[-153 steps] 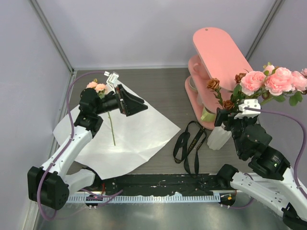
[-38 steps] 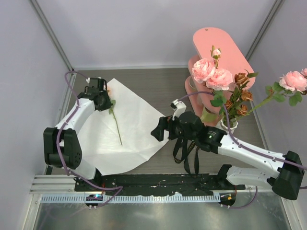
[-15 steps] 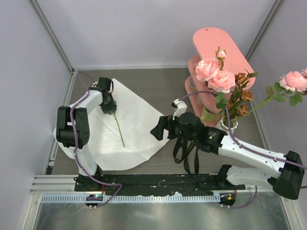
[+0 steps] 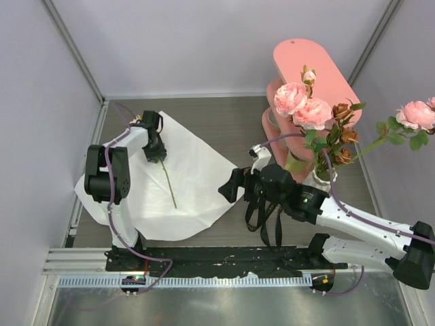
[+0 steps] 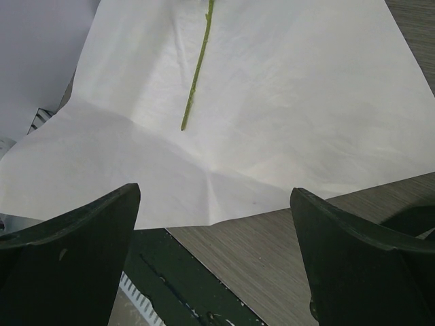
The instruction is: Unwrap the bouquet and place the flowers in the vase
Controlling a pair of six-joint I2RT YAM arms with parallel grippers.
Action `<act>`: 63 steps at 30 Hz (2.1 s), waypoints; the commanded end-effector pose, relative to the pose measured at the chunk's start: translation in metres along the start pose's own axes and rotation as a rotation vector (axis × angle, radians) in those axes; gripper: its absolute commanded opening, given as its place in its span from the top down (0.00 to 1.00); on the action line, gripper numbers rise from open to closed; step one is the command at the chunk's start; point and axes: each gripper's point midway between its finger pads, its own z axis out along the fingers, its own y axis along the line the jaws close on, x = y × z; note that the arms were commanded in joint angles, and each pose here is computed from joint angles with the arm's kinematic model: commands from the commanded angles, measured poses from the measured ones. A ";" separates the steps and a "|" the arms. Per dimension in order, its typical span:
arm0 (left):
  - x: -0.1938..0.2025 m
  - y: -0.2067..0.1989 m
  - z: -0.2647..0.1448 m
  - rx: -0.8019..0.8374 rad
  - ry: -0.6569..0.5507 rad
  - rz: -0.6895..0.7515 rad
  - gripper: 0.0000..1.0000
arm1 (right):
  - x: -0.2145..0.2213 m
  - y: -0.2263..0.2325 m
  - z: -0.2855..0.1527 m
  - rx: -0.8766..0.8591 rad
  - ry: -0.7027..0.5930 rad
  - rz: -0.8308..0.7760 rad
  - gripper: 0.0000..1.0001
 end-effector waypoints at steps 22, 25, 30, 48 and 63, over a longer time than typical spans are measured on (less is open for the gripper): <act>-0.052 -0.027 -0.079 0.199 -0.260 -0.011 1.00 | -0.019 0.007 0.000 0.017 -0.039 0.006 0.01; -0.054 -0.050 -0.111 0.367 -0.296 0.003 1.00 | -0.024 0.012 0.008 0.022 -0.030 0.001 0.01; -0.048 -0.091 -0.164 0.681 -0.326 0.026 1.00 | -0.037 0.026 0.018 0.010 -0.026 0.006 0.01; 0.009 -0.152 -0.362 1.527 -0.433 0.215 1.00 | -0.082 0.069 -0.013 -0.143 -0.125 -0.070 0.20; 0.094 -0.163 -0.439 1.815 -0.412 0.485 1.00 | -0.109 0.091 -0.042 -0.257 -0.238 -0.112 0.32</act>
